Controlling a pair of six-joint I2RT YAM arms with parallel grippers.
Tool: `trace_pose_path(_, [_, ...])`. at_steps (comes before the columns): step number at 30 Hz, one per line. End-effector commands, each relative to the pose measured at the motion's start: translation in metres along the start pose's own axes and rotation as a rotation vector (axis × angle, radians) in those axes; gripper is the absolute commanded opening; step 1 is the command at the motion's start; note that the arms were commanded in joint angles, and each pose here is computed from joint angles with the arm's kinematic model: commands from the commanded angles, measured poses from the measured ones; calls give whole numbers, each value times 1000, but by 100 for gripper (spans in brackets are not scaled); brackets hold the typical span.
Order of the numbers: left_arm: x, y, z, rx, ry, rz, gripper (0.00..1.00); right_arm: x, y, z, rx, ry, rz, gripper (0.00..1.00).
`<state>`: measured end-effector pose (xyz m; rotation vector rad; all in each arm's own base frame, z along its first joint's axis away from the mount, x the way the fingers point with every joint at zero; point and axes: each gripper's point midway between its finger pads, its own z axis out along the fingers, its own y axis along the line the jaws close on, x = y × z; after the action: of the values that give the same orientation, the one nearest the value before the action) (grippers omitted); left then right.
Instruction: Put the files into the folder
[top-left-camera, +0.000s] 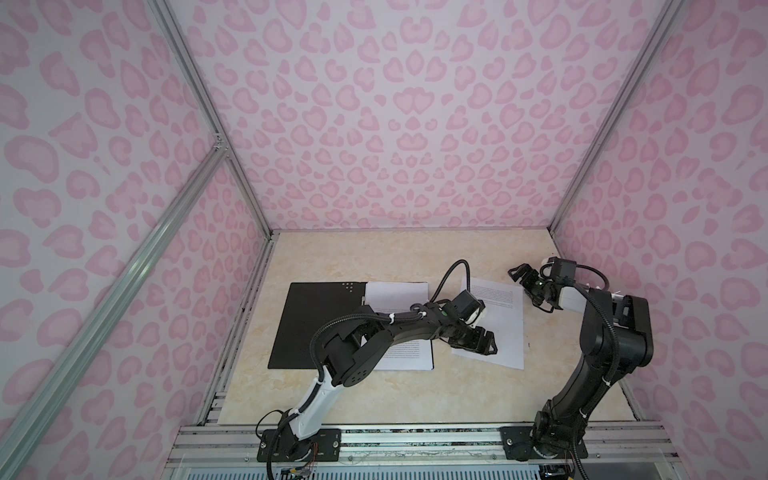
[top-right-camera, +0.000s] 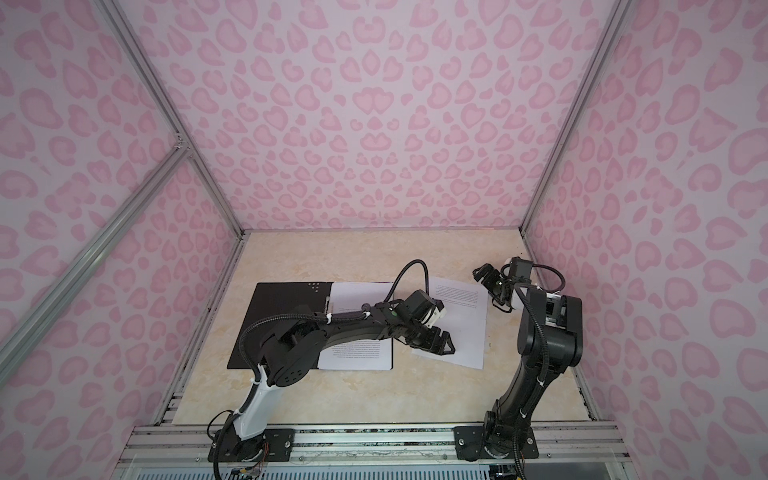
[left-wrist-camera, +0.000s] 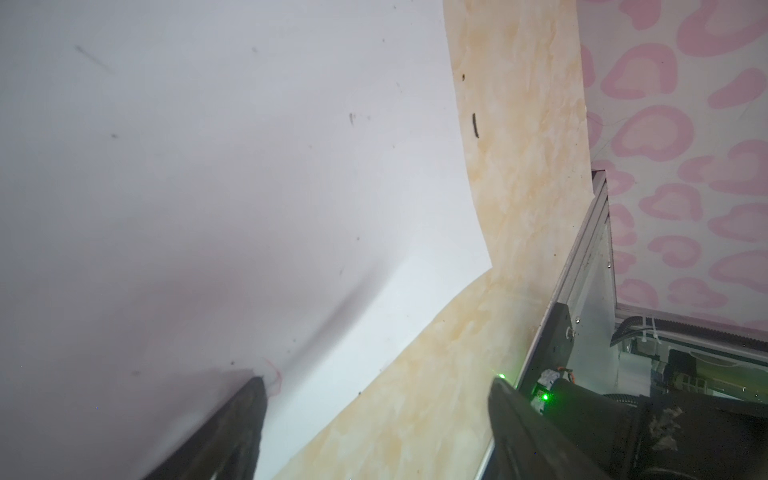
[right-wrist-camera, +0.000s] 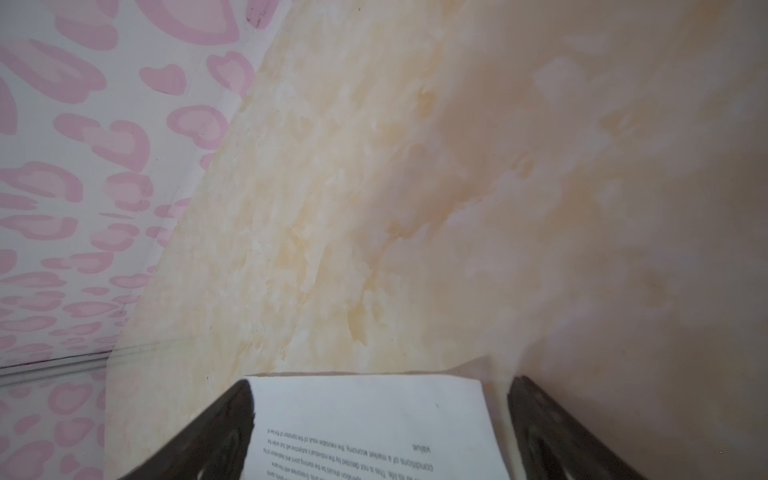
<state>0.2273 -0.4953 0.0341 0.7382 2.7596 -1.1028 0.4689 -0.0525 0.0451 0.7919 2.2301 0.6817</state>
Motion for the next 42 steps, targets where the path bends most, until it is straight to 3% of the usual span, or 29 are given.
trace_pose_path(1, [31,60,0,-229,83,-117,86,39,-14,-1,18,121,79,97])
trace_pose_path(20, [33,65,4,-222,84,-135,86,90,-16,-33,-169,202,261,97])
trace_pose_path(30, [34,68,3,-220,82,-144,86,112,-21,-63,-73,238,232,97])
trace_pose_path(39, [34,68,2,-210,79,-151,86,99,-3,-67,-159,192,187,96])
trace_pose_path(42, [34,68,1,-209,78,-150,85,95,2,-64,-195,180,181,91])
